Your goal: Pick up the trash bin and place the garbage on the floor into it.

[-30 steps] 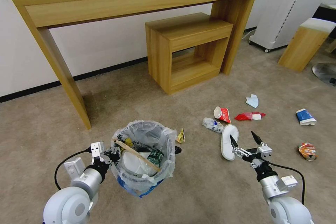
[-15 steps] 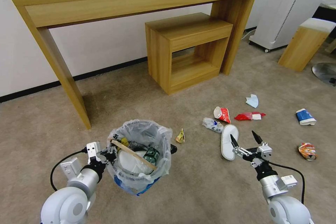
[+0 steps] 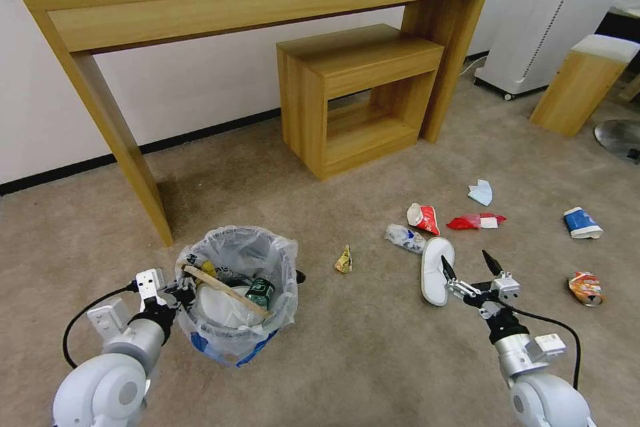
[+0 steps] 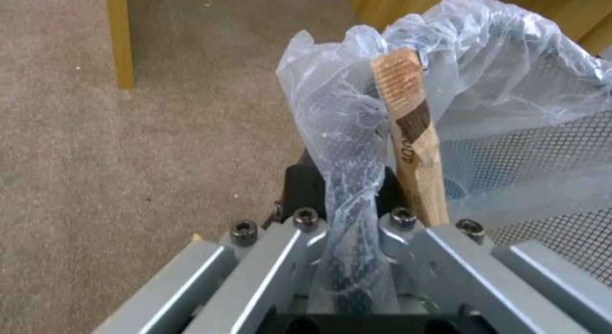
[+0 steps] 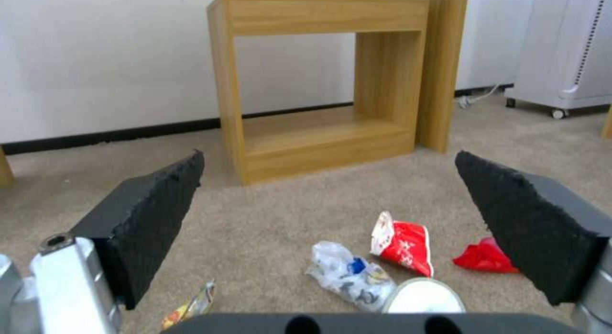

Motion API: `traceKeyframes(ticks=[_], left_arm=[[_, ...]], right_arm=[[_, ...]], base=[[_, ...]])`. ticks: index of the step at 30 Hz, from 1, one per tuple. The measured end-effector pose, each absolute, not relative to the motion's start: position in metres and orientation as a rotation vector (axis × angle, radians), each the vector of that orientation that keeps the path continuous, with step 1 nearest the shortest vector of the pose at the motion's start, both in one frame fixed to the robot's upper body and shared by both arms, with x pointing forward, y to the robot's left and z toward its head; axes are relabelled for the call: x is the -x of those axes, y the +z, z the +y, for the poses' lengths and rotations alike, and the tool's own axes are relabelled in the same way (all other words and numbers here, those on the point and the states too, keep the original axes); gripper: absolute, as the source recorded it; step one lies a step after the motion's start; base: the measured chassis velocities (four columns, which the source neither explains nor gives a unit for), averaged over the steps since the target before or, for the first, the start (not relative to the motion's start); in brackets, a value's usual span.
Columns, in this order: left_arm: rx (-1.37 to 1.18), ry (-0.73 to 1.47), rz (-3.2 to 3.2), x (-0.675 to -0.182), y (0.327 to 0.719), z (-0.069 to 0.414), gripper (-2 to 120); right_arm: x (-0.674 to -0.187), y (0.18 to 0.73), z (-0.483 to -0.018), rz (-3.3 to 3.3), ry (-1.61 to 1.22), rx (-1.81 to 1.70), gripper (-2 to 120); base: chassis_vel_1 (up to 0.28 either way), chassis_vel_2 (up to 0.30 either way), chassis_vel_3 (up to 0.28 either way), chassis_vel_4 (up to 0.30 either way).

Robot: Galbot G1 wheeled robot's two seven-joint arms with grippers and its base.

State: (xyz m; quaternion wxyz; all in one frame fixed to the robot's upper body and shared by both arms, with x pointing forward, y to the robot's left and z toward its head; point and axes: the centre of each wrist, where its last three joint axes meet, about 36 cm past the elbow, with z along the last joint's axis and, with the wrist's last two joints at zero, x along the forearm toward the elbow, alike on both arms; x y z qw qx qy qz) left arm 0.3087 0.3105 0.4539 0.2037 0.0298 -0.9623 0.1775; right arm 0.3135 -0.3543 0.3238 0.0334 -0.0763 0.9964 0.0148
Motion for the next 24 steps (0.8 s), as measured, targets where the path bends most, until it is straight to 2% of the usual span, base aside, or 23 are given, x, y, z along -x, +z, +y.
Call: traceKeyframes(ticks=[24], left_arm=[[-0.123, 0.499, -2.661, -0.3088, 0.4595, 0.3144, 3]], right_arm=[[-0.3097, 0.325, -0.3552, 3.104, 0.021, 0.143, 100]], base=[[0.0, 0.0, 0.0, 0.0]])
